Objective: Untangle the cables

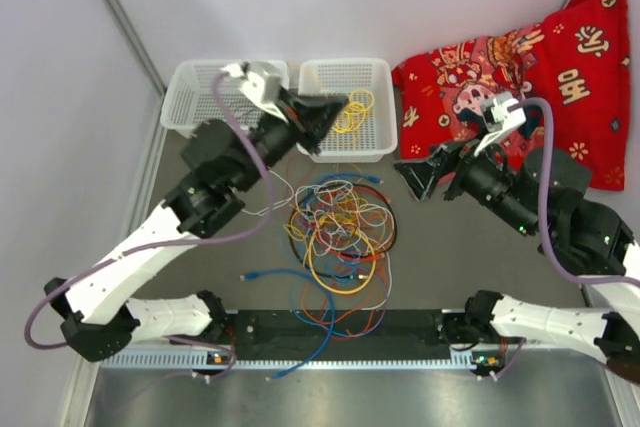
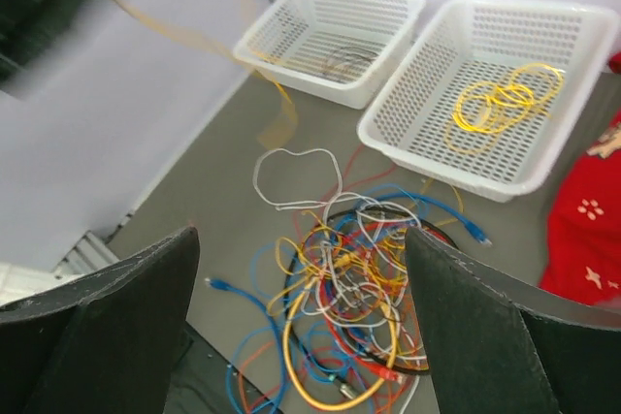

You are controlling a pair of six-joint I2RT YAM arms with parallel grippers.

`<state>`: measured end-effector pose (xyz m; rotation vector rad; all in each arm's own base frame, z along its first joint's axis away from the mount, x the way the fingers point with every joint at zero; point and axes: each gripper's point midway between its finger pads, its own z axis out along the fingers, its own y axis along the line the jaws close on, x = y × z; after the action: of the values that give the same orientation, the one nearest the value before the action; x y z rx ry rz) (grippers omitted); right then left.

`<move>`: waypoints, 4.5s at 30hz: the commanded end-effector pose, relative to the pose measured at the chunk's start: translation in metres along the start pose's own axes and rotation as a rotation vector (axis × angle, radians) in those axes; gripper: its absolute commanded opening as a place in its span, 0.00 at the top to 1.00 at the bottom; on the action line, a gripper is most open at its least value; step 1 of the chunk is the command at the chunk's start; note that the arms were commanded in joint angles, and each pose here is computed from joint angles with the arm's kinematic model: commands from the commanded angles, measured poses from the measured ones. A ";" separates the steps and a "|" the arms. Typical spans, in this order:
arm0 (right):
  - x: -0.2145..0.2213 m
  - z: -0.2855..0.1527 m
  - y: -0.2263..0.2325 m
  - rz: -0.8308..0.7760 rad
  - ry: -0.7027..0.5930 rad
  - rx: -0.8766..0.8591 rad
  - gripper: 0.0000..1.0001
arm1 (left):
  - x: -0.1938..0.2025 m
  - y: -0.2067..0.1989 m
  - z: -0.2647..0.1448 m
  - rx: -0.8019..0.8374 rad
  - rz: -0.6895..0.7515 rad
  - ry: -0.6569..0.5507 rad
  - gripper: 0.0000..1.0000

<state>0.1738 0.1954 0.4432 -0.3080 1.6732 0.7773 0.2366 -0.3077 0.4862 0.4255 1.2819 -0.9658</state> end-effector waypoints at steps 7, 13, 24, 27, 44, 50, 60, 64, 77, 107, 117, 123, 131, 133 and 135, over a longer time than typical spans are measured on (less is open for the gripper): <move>0.054 -0.001 -0.039 0.054 0.016 0.139 0.11 | -0.054 0.042 0.054 -0.272 0.102 0.045 1.00; 0.085 0.000 -0.044 0.079 0.070 0.139 0.11 | -0.006 0.110 0.089 -0.373 -0.023 0.189 1.00; 0.087 -0.004 -0.062 -0.009 0.066 0.206 0.12 | 0.034 0.240 0.114 -0.469 -0.295 0.174 1.00; 0.088 -0.002 -0.067 -0.041 0.066 0.232 0.12 | 0.041 0.268 0.121 -0.481 -0.326 0.171 1.00; 0.103 0.014 -0.077 -0.125 0.098 0.276 0.12 | 0.070 0.294 0.148 -0.417 -0.395 0.150 1.00; 0.099 0.014 -0.075 -0.115 0.087 0.272 0.12 | 0.030 0.274 0.151 -0.368 -0.385 0.082 1.00; 0.089 0.008 -0.073 -0.087 0.065 0.269 0.12 | -0.058 0.226 0.155 -0.210 -0.417 -0.111 1.00; 0.085 0.005 -0.074 -0.084 0.056 0.275 0.12 | -0.070 0.208 0.156 -0.163 -0.428 -0.131 1.00; 0.082 -0.009 -0.078 -0.063 0.042 0.282 0.12 | -0.134 0.171 0.130 -0.172 -0.278 -0.246 1.00; 0.088 -0.018 -0.087 -0.045 0.038 0.305 0.12 | -0.107 0.180 0.143 -0.150 -0.297 -0.204 1.00; 0.092 -0.015 -0.089 -0.068 0.045 0.316 0.12 | -0.054 0.204 0.155 -0.186 -0.356 -0.113 1.00; 0.096 -0.011 -0.089 -0.081 0.056 0.316 0.12 | -0.027 0.218 0.160 -0.213 -0.369 -0.067 1.00; 0.102 -0.012 -0.096 -0.101 0.066 0.343 0.12 | 0.070 0.257 0.165 -0.289 -0.459 0.080 1.00; 0.103 -0.011 -0.097 -0.105 0.068 0.345 0.12 | 0.092 0.263 0.166 -0.297 -0.487 0.116 1.00; 0.107 -0.009 -0.097 -0.116 0.076 0.346 0.12 | 0.123 0.271 0.168 -0.301 -0.531 0.167 1.00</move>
<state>0.1937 0.1384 0.3121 -0.1778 1.8224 0.4053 0.5411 -0.3118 0.3999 -0.0739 1.6321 -1.1105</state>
